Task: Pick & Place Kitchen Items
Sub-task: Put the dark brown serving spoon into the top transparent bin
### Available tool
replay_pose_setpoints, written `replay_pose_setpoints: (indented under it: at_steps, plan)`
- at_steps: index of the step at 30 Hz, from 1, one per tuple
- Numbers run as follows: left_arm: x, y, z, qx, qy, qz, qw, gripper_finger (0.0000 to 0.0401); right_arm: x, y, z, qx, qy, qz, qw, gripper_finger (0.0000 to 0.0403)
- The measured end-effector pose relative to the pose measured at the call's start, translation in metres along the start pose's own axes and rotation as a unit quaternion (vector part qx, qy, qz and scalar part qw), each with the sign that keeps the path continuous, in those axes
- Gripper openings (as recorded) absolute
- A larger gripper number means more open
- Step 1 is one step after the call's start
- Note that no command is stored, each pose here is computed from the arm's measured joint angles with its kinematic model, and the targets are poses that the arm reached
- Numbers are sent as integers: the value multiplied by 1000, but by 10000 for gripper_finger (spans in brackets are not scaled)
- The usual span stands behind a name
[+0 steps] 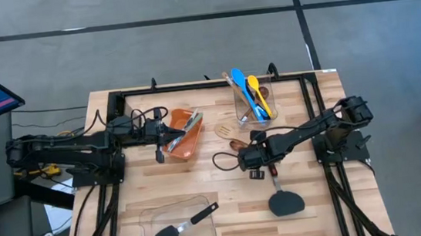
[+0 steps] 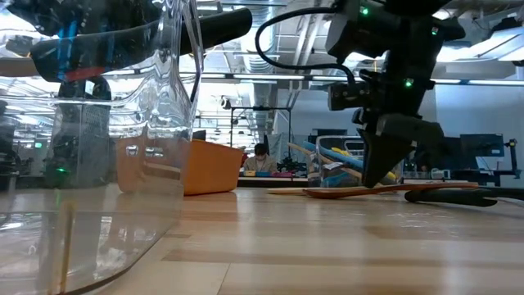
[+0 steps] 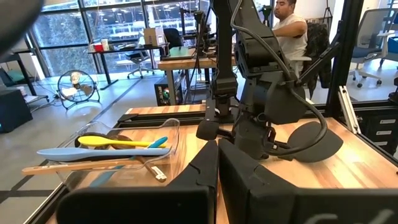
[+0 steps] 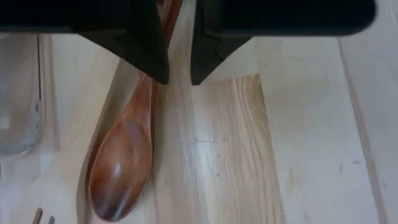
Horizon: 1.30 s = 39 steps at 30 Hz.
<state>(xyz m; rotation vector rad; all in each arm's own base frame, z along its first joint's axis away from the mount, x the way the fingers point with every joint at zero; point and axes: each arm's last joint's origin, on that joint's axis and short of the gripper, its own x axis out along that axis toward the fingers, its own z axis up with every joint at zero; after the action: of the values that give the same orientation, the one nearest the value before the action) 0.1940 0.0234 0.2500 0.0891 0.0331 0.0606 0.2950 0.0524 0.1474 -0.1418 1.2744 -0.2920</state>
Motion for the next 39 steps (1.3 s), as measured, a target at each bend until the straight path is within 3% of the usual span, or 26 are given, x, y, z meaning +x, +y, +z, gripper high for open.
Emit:
replay_pose_setpoints:
  at_steps: [11, 22, 39]
  plan:
    - [0, 0, 0, 0, 0, 0, 1000, 1, 0, -3, 1, -8, -5, -25, 1000, 112]
    - [0, 0, 0, 0, 0, 0, 1000, 1, 10, -16, -3, 28, 9, -28, 999, 116]
    - [0, 0, 0, 0, 0, 0, 1000, 1, 20, -26, -7, 69, 36, 43, 996, 116]
